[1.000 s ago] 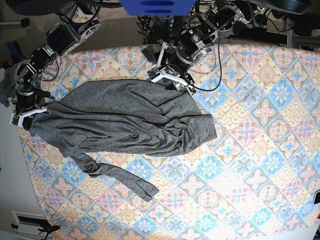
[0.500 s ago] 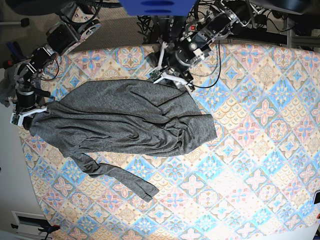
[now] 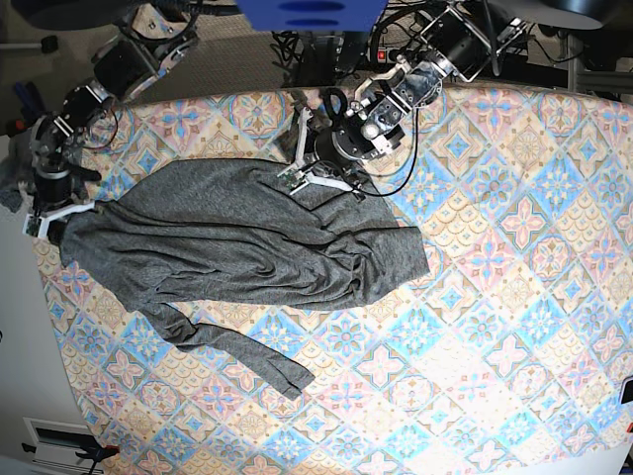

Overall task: Layout the t-shirt on the table in an organized manner, then fold the t-shirt properly
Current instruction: 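Pull the shirt edges apart with both grippers to flatten it, then grasp the shirt hem with the left gripper and the right gripper, then lift the shirt with both grippers and swing it across the table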

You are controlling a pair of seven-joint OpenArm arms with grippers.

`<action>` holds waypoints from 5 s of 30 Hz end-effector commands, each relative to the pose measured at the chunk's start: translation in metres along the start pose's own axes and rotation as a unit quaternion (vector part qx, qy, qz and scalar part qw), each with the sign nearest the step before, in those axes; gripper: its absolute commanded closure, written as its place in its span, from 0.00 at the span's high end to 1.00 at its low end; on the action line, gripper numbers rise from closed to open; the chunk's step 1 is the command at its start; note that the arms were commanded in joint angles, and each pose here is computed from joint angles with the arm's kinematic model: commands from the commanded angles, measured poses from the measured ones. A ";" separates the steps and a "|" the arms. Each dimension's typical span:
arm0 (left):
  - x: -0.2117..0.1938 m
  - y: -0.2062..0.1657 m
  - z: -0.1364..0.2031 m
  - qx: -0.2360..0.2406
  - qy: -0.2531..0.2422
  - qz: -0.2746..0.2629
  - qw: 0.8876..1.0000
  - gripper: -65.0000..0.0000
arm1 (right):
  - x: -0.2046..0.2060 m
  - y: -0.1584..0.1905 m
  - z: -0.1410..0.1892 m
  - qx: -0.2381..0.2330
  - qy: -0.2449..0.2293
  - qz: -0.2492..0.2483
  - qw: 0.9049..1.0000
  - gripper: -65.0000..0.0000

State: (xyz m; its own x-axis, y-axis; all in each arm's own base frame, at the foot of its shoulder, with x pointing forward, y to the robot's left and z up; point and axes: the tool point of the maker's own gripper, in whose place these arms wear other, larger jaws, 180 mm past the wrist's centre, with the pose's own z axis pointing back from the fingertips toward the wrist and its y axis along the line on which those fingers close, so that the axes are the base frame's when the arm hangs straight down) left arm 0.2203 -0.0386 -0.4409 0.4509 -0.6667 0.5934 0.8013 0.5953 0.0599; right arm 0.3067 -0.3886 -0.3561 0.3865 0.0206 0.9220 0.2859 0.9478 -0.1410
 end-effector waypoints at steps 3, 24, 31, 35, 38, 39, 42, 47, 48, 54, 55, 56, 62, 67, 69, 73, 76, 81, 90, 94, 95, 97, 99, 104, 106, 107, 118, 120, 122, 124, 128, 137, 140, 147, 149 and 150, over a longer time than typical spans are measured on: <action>-0.037 0.007 0.001 0.020 0.074 -0.006 0.997 0.00 | 0.038 -0.010 -0.001 -0.011 -0.054 0.009 0.998 0.00; 0.093 0.114 0.121 0.179 -0.132 0.061 0.973 0.00 | 0.107 0.006 0.023 -0.030 -0.145 0.031 0.989 0.00; 0.122 0.159 0.141 0.165 -0.184 0.089 0.965 0.00 | 0.184 0.033 0.021 -0.010 -0.228 0.047 0.972 0.00; 0.132 0.197 0.150 0.155 -0.204 0.125 0.958 0.00 | 0.209 0.037 0.016 -0.010 -0.253 0.038 0.967 0.00; 0.142 0.223 0.157 0.164 -0.208 0.124 0.956 0.00 | 0.240 0.034 0.012 -0.030 -0.268 0.058 0.961 0.00; 0.147 0.229 0.160 0.167 -0.212 0.123 0.955 0.00 | 0.252 0.036 0.009 -0.036 -0.273 0.068 0.959 0.00; 0.162 0.244 0.168 0.178 -0.221 0.117 0.952 0.00 | 0.271 0.042 0.003 -0.040 -0.274 0.090 0.957 0.00; 0.170 0.238 0.161 0.164 -0.216 0.104 0.957 0.00 | 0.270 0.069 -0.003 -0.021 -0.260 0.124 0.957 0.00; 0.164 0.235 0.157 0.160 -0.210 0.108 0.958 0.00 | 0.256 0.076 -0.006 -0.014 -0.243 0.133 0.961 0.00; 0.134 0.214 0.139 0.142 -0.185 0.126 0.964 0.00 | 0.170 0.102 -0.006 0.023 -0.162 0.139 0.977 0.20; 0.130 0.210 0.138 0.140 -0.183 0.127 0.965 0.00 | 0.153 0.108 -0.004 0.032 -0.147 0.140 0.979 0.28; 0.126 0.208 0.136 0.140 -0.178 0.128 0.966 0.00 | 0.136 0.115 -0.001 0.043 -0.131 0.143 0.980 0.35; 0.103 0.207 0.128 0.164 -0.145 0.123 0.968 0.00 | 0.072 0.153 0.018 0.113 -0.080 0.151 0.979 0.47; 0.101 0.198 0.129 0.159 -0.146 0.120 0.969 0.00 | 0.058 0.159 0.027 0.141 -0.083 0.082 0.983 0.47; 0.101 0.197 0.130 0.160 -0.146 0.119 0.969 0.00 | 0.048 0.163 0.025 0.147 -0.073 0.073 0.984 0.48; 0.101 0.197 0.130 0.160 -0.146 0.119 0.969 0.00 | 0.019 0.172 0.019 0.164 -0.037 0.054 0.984 0.48; 0.101 0.197 0.130 0.159 -0.146 0.119 0.969 0.00 | 0.003 0.177 0.016 0.172 -0.018 0.044 0.984 0.48; 0.100 0.197 0.129 0.159 -0.145 0.120 0.969 0.00 | -0.021 0.174 0.012 0.179 0.014 0.044 0.983 0.48; 0.100 0.197 0.129 0.160 -0.145 0.119 0.969 0.00 | -0.028 0.167 0.010 0.178 0.024 0.054 0.982 0.31; 0.100 0.197 0.129 0.160 -0.144 0.119 0.969 0.00 | -0.024 0.165 0.008 0.175 0.020 0.053 0.983 0.00; 0.100 0.197 0.129 0.160 -0.144 0.119 0.969 0.00 | -0.015 0.165 0.005 0.173 0.010 0.053 0.983 0.00; 0.100 0.197 0.129 0.160 -0.144 0.119 0.969 0.00 | 0.006 0.164 0.000 0.168 -0.014 0.055 0.984 0.00; 0.100 0.197 0.129 0.160 -0.144 0.119 0.969 0.00 | 0.020 0.160 0.000 0.161 -0.031 0.061 0.985 0.00; 0.100 0.197 0.129 0.160 -0.144 0.119 0.969 0.00 | 0.078 0.143 0.013 0.129 -0.101 0.094 0.982 0.00; 0.100 0.198 0.129 0.161 -0.144 0.120 0.969 0.00 | 0.105 0.137 0.021 0.115 -0.134 0.108 0.978 0.00; 0.100 0.198 0.129 0.161 -0.144 0.120 0.969 0.00 | 0.114 0.135 0.025 0.110 -0.145 0.113 0.977 0.00; 0.123 0.258 0.148 0.208 -0.160 0.137 0.955 0.00 | 0.208 0.103 -0.010 0.047 -0.182 0.112 0.976 0.00; 0.139 0.276 0.150 0.216 -0.163 0.131 0.954 0.00 | 0.219 0.091 -0.023 0.041 -0.173 0.114 0.977 0.00; 0.151 0.292 0.150 0.221 -0.156 0.127 0.954 0.00 | 0.219 0.082 -0.037 0.041 -0.155 0.114 0.980 0.00; 0.166 0.310 0.156 0.232 -0.156 0.122 0.952 0.00 | 0.228 0.084 -0.051 0.050 -0.153 0.102 0.982 0.00; 0.192 0.343 0.168 0.252 -0.149 0.119 0.949 0.00 | 0.257 0.103 -0.079 0.083 -0.155 0.061 0.983 0.00; 0.235 0.381 0.188 0.268 -0.146 0.131 0.943 0.00 | 0.303 0.131 -0.104 0.131 -0.156 0.057 0.977 0.00; 0.245 0.348 0.163 0.228 -0.150 0.096 0.957 0.00 | 0.314 0.131 -0.098 0.126 -0.171 0.069 0.975 0.00; 0.229 0.243 0.078 0.103 -0.142 0.088 0.981 0.25 | 0.280 0.122 -0.089 0.109 -0.158 0.093 0.977 0.00; 0.231 0.219 0.063 0.076 -0.143 0.093 0.982 0.40 | 0.266 0.121 -0.088 0.107 -0.148 0.098 0.978 0.00; 0.232 0.208 0.056 0.065 -0.140 0.089 0.984 0.42 | 0.259 0.120 -0.087 0.106 -0.144 0.101 0.979 0.00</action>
State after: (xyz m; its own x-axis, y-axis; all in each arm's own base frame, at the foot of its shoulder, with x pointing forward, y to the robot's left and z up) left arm 0.4592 -0.0408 -0.2708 0.4916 -0.4235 0.7609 0.6507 0.7593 0.0022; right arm 0.5050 -0.2945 -0.2220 0.2958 0.2675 0.9170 -0.0099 0.9608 -0.2771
